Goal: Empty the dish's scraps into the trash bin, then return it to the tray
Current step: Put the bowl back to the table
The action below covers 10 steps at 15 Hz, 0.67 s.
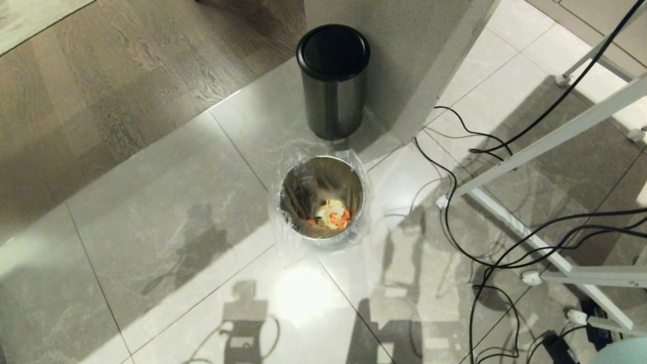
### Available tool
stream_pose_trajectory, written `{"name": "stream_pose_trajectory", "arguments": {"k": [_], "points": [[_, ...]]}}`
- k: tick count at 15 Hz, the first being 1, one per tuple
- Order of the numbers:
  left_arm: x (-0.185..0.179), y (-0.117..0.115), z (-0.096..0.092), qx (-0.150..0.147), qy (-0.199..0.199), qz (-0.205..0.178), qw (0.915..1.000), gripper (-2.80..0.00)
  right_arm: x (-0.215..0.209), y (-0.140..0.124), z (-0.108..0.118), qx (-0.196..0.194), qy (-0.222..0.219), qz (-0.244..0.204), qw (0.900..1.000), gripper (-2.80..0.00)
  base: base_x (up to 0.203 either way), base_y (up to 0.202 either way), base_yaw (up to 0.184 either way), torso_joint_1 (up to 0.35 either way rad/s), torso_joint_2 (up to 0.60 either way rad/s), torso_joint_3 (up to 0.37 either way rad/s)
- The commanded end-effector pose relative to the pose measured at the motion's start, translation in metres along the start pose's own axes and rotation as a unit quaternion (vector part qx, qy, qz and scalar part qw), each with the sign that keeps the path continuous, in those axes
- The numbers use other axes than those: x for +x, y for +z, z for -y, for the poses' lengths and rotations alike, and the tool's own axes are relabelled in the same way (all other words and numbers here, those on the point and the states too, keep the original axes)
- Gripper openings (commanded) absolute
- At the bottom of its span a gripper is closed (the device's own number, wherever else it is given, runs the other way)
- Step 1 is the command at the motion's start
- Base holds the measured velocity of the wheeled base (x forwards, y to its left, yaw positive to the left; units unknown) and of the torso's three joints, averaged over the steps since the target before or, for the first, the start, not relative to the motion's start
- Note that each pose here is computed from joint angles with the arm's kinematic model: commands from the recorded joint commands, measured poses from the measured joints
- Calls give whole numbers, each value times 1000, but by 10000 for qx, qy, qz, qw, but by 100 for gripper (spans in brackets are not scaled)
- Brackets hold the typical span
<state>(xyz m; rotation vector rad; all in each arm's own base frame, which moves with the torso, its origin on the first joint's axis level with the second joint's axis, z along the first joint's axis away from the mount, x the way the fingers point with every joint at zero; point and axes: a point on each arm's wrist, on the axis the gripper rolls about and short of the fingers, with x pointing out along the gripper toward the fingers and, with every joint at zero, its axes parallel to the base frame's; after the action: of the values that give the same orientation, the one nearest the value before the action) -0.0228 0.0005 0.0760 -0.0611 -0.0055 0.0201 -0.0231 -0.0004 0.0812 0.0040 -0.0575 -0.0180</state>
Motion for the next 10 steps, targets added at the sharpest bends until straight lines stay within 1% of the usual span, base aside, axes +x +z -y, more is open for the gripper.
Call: {"name": "stream_pose_trajectory", "arguments": {"k": [1, 4, 10], "points": [[0, 0, 0, -9, 11, -1, 10000, -280, 0, 0, 0, -2, -2, -3, 10000, -280, 0, 0, 0, 0, 0, 0], [0, 0, 0, -17, 6, -1, 10000, -280, 0, 0, 0, -10, -2, -3, 10000, -280, 0, 0, 0, 2, 1, 47], [0, 0, 0, -24, 6, -1, 10000, -280, 0, 0, 0, -2, -2, -3, 10000, -280, 0, 0, 0, 2, 1, 184]]}}
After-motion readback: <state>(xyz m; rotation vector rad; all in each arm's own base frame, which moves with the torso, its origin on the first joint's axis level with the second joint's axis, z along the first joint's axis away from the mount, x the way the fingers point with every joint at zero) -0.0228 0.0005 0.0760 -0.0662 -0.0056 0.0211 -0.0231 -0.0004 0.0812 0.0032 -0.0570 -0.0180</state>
